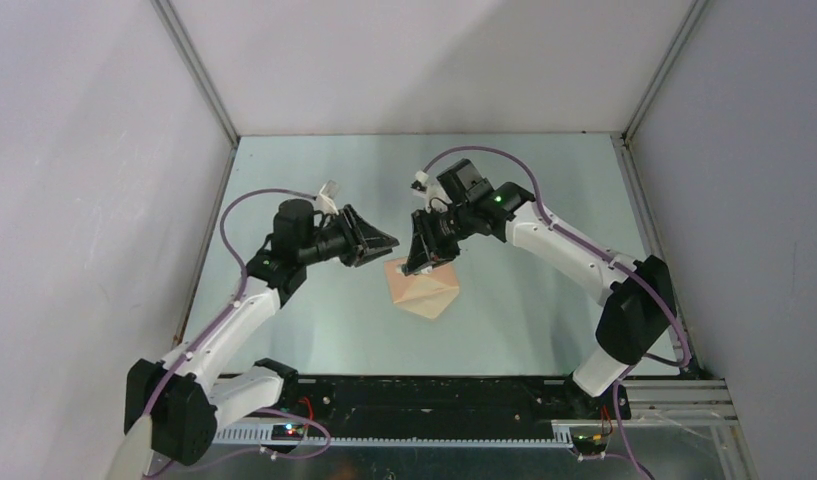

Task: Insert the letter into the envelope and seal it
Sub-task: Adjust the solid glue.

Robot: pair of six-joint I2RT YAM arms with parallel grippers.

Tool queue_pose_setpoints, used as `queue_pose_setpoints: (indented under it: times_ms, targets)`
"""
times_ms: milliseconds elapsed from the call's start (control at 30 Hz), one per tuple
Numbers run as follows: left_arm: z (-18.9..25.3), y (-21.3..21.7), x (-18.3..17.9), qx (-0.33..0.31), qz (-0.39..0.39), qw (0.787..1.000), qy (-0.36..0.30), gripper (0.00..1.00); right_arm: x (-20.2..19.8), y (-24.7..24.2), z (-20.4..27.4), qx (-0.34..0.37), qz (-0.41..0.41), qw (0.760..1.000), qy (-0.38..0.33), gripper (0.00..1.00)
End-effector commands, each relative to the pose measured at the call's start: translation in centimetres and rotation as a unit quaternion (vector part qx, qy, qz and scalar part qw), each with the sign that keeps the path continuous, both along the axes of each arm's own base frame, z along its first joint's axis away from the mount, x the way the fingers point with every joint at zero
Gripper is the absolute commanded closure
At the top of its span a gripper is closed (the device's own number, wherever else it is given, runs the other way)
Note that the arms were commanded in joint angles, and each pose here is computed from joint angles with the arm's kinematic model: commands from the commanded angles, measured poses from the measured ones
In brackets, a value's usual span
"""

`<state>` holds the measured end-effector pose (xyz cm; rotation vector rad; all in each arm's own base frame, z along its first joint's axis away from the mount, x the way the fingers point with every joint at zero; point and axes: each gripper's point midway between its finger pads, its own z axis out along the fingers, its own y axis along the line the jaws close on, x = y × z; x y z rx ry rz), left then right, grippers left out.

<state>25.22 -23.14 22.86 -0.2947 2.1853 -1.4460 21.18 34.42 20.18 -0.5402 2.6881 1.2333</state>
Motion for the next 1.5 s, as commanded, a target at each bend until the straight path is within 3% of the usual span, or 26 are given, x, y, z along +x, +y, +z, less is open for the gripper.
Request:
queue_pose_setpoints:
  times_ms: [0,233,467,600,833,1100,1467]
  targets:
    - [4.0,0.2,0.4,-0.012,-0.002,0.997,-0.073,0.58,-0.9,-0.2,2.3,0.032,0.020,0.999,-0.006,1.00]
    - [5.0,1.9,-3.0,0.040,-0.005,0.981,-0.191,0.61,2.5,0.2,1.3,0.034,-0.174,0.982,0.070,1.00]
    - [3.8,-2.4,-6.6,-0.006,-0.122,0.981,-0.151,0.71,5.0,-0.3,2.7,0.034,-0.305,0.951,0.039,1.00]
    - [2.9,-3.7,-7.3,-0.012,-0.164,0.978,-0.132,0.71,4.8,0.1,2.8,0.039,-0.307,0.950,0.050,1.00]
    - [2.9,-4.6,-6.5,-0.022,-0.164,0.976,-0.140,0.73,4.0,1.7,3.4,0.065,-0.286,0.952,0.085,1.00]
    - [1.7,-4.3,-4.6,0.016,-0.121,0.985,-0.125,0.87,3.8,2.6,4.1,0.086,-0.273,0.954,0.093,1.00]
    - [3.3,-5.0,-3.6,-0.017,-0.096,0.988,-0.123,0.91,3.2,3.4,3.7,0.083,-0.262,0.957,0.093,1.00]
